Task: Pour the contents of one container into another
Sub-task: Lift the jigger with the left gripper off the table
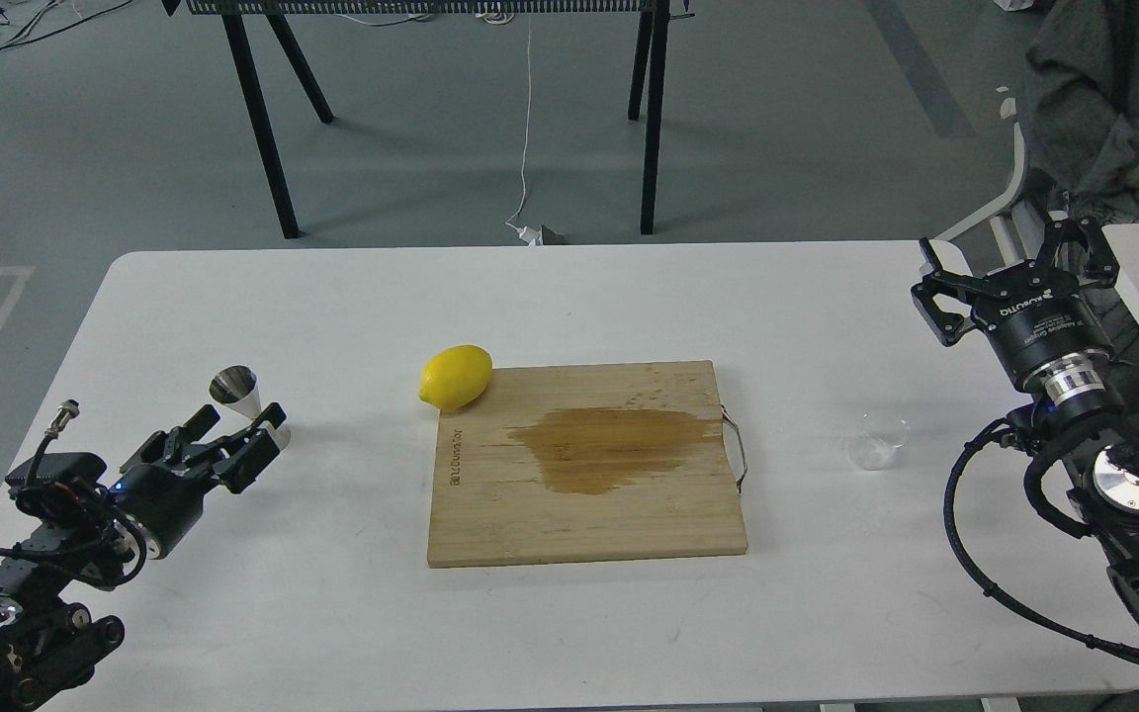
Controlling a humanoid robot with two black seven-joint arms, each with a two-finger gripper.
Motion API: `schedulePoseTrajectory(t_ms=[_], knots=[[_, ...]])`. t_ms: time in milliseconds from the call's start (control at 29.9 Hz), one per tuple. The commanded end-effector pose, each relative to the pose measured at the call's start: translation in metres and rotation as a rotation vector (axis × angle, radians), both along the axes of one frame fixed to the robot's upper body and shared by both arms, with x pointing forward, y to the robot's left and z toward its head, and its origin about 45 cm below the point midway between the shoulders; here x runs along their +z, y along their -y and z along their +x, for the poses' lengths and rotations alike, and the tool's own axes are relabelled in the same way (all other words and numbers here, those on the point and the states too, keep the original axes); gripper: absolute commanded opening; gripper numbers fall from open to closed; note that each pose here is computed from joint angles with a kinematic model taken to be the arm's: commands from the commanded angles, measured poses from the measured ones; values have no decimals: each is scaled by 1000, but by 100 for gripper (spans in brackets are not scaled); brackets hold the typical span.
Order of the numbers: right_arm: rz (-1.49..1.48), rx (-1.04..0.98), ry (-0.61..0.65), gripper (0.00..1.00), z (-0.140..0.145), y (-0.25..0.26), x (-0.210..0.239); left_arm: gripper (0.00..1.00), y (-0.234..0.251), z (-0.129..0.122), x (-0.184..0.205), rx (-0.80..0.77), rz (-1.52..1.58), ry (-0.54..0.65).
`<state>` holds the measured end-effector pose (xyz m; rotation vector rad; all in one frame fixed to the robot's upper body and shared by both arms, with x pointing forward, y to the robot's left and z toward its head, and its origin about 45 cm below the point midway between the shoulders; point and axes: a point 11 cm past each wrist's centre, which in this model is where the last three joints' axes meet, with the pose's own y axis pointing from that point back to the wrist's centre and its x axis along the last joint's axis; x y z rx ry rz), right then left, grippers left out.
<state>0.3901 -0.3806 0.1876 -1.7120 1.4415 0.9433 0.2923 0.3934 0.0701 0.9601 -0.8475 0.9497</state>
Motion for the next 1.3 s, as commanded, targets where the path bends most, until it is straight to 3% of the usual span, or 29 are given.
schedulePoseTrajectory(t_ms=[0,1271], knots=[[1,0,-1,99,0,0,0,100,5,0,-2,-3,-9,-1],[-1,-9,-13,99,-4,3,-5,97,30,31,-21,10,14,-16]])
